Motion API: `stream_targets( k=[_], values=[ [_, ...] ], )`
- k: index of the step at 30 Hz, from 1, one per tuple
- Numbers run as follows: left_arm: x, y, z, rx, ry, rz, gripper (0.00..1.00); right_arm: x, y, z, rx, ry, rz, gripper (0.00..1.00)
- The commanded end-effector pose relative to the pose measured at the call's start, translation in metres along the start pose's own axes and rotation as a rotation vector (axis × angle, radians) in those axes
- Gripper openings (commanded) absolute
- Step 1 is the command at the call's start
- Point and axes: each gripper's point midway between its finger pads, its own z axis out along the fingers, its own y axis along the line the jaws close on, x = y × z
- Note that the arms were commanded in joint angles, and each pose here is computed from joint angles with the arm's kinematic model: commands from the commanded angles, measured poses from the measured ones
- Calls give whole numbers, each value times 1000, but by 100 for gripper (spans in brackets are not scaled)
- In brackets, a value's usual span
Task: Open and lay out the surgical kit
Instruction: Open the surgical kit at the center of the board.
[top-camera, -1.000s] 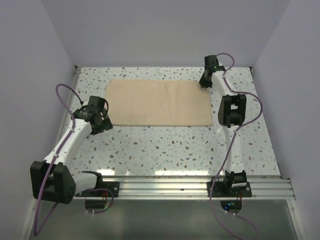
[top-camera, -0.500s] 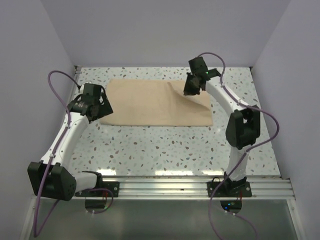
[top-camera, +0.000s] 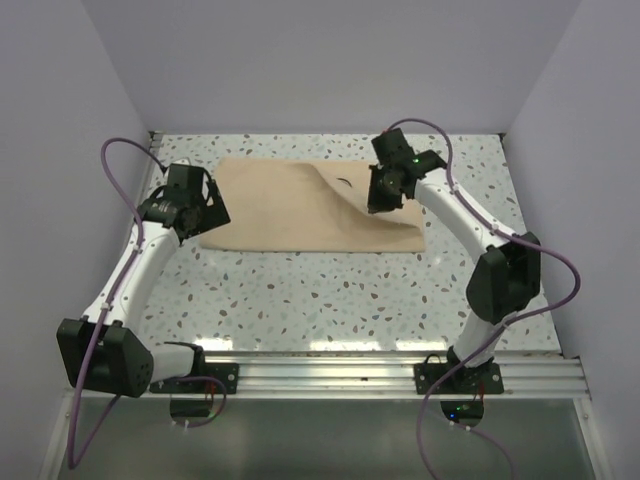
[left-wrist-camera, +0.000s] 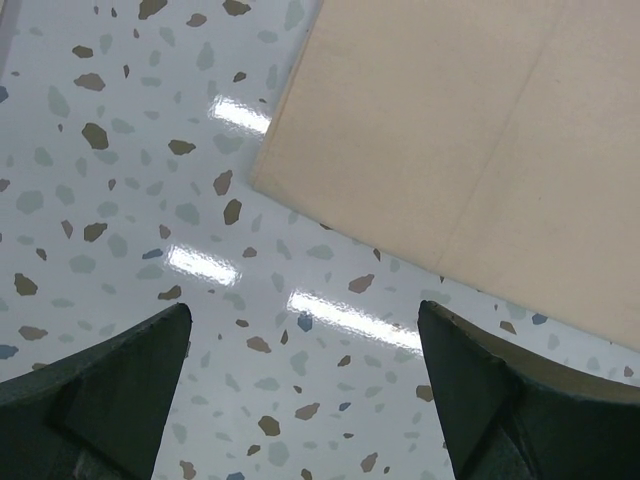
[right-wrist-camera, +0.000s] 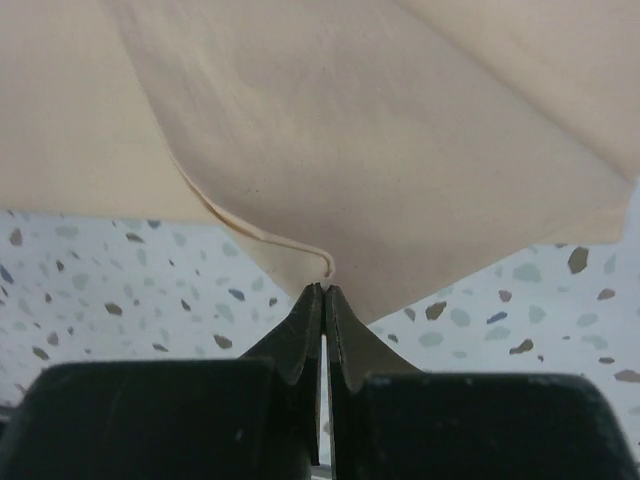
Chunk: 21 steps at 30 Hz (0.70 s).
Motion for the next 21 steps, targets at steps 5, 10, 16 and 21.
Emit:
stream_targets(
  k=[5,10,16,21],
  values=[
    [-79,-8,-23,-22,-221,-43,100,187,-56,-97,100,361,-137,0],
    [-111,-12,-41,-12,-323,-93,100,246,-124,-157,229,453,-115,0],
    [-101,-19,-24,-1,-270,-90,100,272,-142,-170,225,509,-122,48],
    [-88,-26,-7,21,-218,-66,100,233,-120,-157,215,405,-131,99]
  ],
)
